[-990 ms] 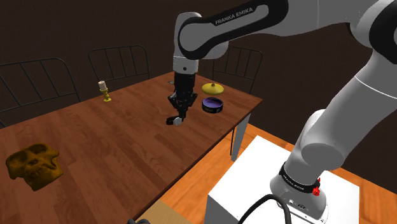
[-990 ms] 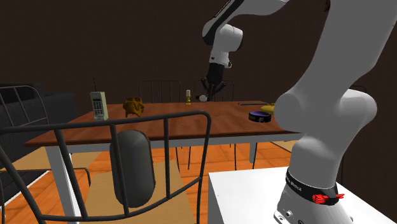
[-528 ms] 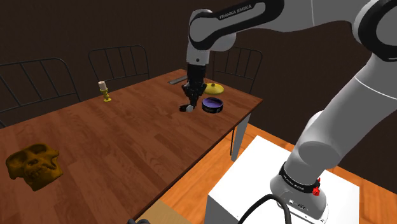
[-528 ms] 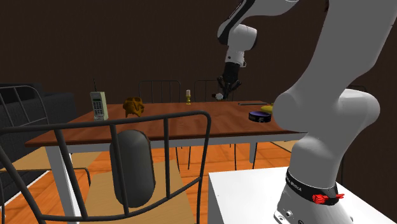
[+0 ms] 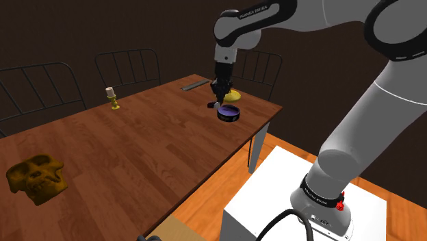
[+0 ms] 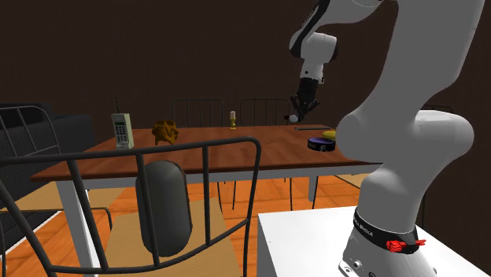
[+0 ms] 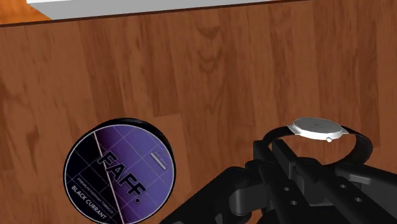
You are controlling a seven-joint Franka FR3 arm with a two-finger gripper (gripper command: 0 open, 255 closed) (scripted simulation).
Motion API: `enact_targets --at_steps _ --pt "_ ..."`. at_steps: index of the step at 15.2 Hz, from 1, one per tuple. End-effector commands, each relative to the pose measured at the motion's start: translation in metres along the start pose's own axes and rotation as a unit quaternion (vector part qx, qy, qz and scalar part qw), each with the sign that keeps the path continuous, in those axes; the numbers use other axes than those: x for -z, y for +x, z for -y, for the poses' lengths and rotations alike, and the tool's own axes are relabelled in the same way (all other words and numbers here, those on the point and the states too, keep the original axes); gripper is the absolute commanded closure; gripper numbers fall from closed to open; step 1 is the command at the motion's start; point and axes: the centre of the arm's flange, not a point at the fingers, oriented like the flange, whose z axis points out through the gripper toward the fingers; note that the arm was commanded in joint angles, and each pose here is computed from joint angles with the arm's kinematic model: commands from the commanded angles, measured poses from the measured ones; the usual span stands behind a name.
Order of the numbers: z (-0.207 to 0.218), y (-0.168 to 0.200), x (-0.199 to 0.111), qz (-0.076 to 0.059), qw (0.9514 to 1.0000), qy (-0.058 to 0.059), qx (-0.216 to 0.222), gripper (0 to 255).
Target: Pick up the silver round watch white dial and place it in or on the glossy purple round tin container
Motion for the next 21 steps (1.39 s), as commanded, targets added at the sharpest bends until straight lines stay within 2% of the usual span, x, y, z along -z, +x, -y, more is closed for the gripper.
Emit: enact_targets --at_steps 1,11,21 --pt "-0.024 0.007 0.01 0.0 1.0 0.0 0.0 255" --pt "-0.154 0.043 0.049 0.0 1.0 0.0 0.0 255" --pt "-0.165 0.05 -0.003 0.0 1.0 0.0 0.0 255"
